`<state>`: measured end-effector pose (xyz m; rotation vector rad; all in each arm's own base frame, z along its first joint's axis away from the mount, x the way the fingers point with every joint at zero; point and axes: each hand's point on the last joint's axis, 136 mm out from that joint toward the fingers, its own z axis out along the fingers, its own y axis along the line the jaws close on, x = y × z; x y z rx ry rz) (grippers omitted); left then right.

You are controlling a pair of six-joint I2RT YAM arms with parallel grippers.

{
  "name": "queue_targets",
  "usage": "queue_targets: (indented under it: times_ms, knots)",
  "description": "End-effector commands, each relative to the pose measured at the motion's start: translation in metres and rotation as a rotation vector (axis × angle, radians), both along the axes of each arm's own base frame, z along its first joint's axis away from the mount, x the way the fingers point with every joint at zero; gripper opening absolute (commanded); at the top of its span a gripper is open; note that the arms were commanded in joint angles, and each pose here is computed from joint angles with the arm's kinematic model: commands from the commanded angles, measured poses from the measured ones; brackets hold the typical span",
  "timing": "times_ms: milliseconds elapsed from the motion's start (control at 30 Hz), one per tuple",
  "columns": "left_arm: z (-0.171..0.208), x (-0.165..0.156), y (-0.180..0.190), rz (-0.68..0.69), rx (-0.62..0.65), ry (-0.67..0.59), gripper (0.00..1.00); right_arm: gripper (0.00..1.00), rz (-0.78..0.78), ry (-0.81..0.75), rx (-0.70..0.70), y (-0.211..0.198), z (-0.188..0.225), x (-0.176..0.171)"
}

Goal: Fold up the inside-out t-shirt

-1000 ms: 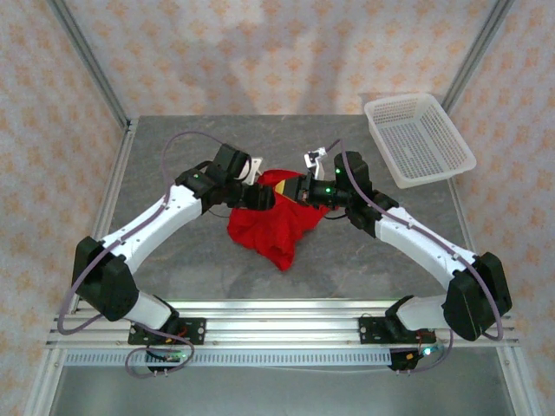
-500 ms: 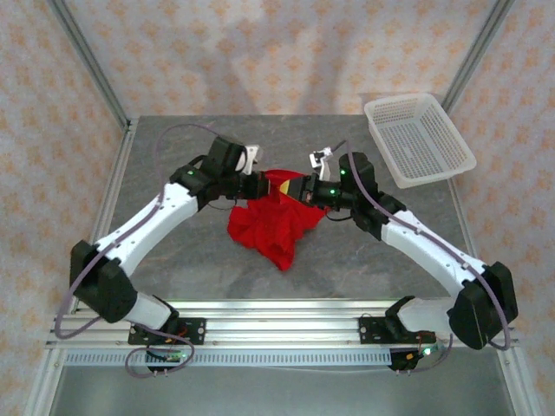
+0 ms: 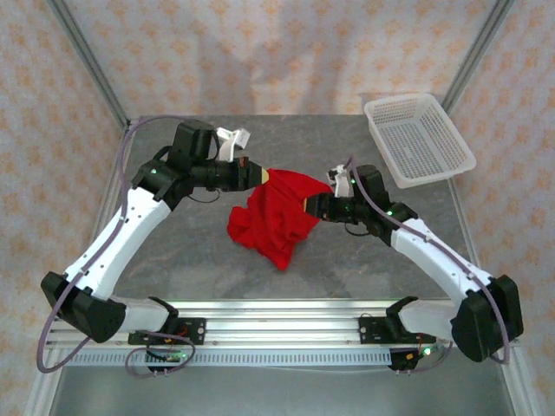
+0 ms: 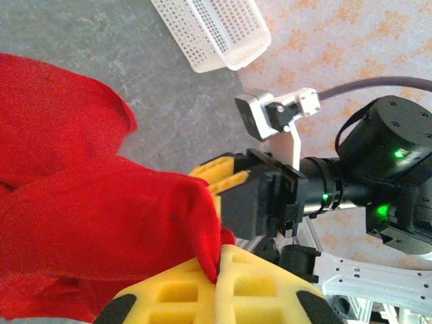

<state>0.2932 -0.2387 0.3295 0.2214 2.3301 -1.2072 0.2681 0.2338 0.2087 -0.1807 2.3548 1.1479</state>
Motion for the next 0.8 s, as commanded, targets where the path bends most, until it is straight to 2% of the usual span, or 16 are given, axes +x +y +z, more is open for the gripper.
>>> queue_targets:
  times_ms: [0, 67, 167, 267, 333, 433, 500, 767]
  knots:
    - [0.009, 0.000, -0.004, -0.019, -0.058, -0.010, 0.00, 0.48, 0.003, -0.220, -0.126, -0.013, 0.030, -0.006]
    - [0.009, 0.001, -0.008, -0.039, -0.056, -0.007, 0.00, 0.62, 0.007, -0.413, -0.217, -0.014, 0.050, -0.006]
    - [0.009, -0.001, -0.014, -0.077, -0.048, -0.003, 0.00, 0.64, 0.015, -0.595, -0.332, -0.011, 0.073, 0.004]
    - [0.013, -0.003, -0.020, -0.103, -0.052, -0.011, 0.00, 0.64, 0.055, -0.679, -0.447, 0.000, 0.082, 0.020]
    - [0.013, -0.003, -0.022, -0.107, -0.052, -0.009, 0.00, 0.64, 0.109, -0.718, -0.466, 0.012, 0.087, 0.024]
    - [0.012, -0.001, -0.021, -0.099, -0.039, -0.001, 0.00, 0.64, 0.225, -0.750, -0.356, 0.037, 0.101, 0.011]
    - [0.013, -0.001, -0.021, -0.102, -0.041, -0.011, 0.00, 0.62, 0.242, -0.733, -0.300, 0.043, 0.101, 0.006]
    - [0.011, 0.001, -0.021, -0.095, -0.038, -0.010, 0.00, 0.60, 0.311, -0.637, -0.383, 0.048, 0.050, 0.006]
